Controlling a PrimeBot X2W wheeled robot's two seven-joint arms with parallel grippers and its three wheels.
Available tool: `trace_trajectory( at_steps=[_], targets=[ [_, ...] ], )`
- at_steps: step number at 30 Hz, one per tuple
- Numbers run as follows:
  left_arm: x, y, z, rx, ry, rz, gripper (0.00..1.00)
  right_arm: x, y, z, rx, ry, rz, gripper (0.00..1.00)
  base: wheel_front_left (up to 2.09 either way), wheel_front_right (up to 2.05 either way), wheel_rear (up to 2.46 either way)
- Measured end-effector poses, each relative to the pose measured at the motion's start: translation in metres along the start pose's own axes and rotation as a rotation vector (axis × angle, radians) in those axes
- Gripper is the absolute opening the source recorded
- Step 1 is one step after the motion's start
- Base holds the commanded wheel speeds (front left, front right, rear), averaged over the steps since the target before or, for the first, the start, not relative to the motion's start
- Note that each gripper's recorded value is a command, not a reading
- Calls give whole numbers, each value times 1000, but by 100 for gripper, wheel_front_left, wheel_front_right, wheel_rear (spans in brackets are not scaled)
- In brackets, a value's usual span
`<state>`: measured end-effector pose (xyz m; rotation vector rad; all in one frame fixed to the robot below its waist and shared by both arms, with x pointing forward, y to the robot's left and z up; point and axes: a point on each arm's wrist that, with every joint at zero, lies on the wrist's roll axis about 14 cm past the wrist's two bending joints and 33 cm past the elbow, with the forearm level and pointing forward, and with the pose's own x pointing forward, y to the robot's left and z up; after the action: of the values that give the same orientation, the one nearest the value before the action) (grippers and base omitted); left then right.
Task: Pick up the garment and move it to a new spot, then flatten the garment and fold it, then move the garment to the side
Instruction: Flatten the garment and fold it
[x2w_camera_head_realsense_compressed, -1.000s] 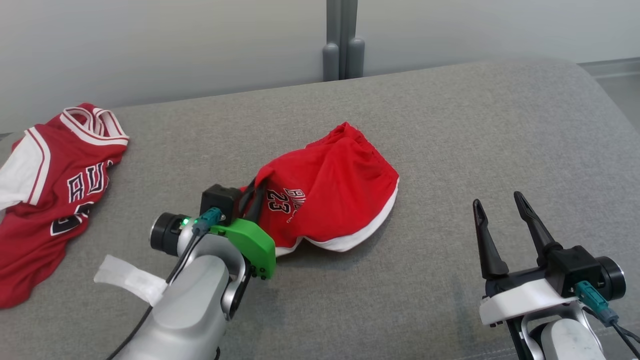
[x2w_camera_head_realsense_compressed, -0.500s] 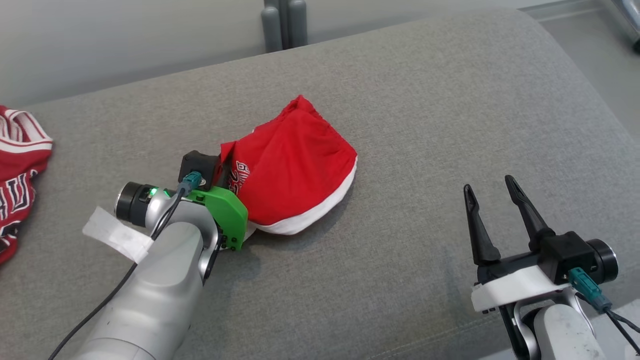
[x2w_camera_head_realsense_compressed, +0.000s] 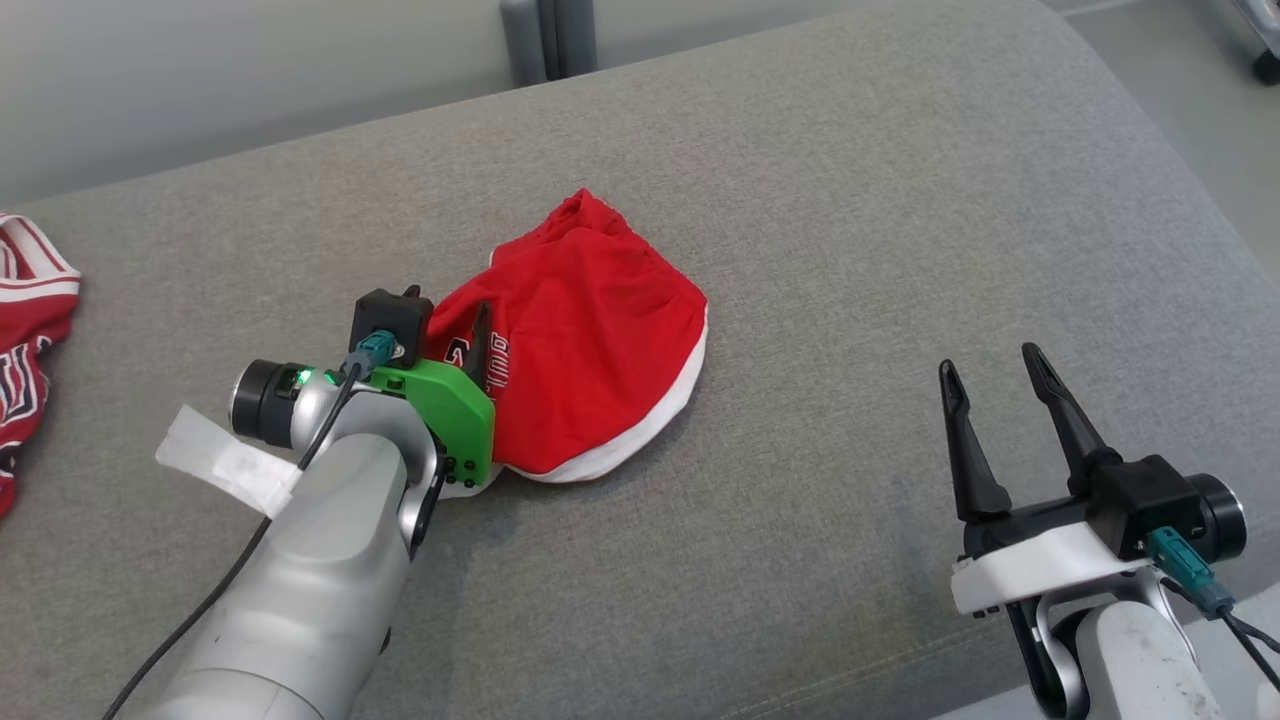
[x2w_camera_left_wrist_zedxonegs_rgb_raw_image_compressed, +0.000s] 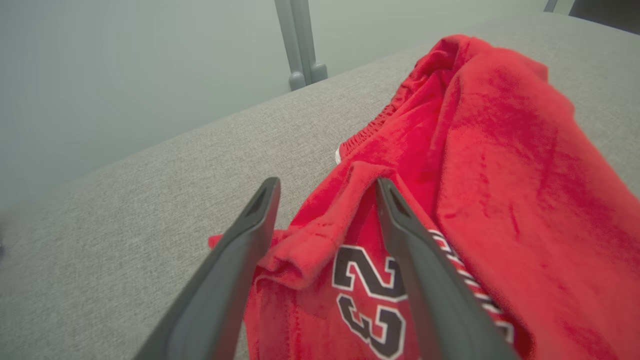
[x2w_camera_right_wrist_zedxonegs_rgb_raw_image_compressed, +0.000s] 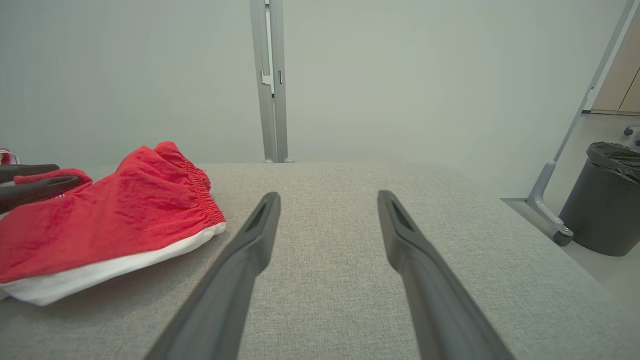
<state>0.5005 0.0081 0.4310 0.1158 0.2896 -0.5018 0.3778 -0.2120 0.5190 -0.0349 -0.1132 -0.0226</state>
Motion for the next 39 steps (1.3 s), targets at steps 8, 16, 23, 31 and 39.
trace_trajectory(
  at_steps=[8,16,23,31,39],
  targets=[
    [-29,9,12,-111,-83,58,100,5,12,7,16,-27,36,100,0,0,0],
    [-71,18,18,-210,-178,125,100,2,27,15,36,-50,76,100,0,0,0],
    [-108,22,6,-266,-217,187,100,1,36,23,44,-75,104,100,0,0,0],
    [-135,32,0,-310,-263,254,100,1,42,28,52,-86,121,100,0,0,0],
    [-153,38,-6,-329,-285,298,100,13,58,14,25,-45,169,100,0,0,0]
  ],
)
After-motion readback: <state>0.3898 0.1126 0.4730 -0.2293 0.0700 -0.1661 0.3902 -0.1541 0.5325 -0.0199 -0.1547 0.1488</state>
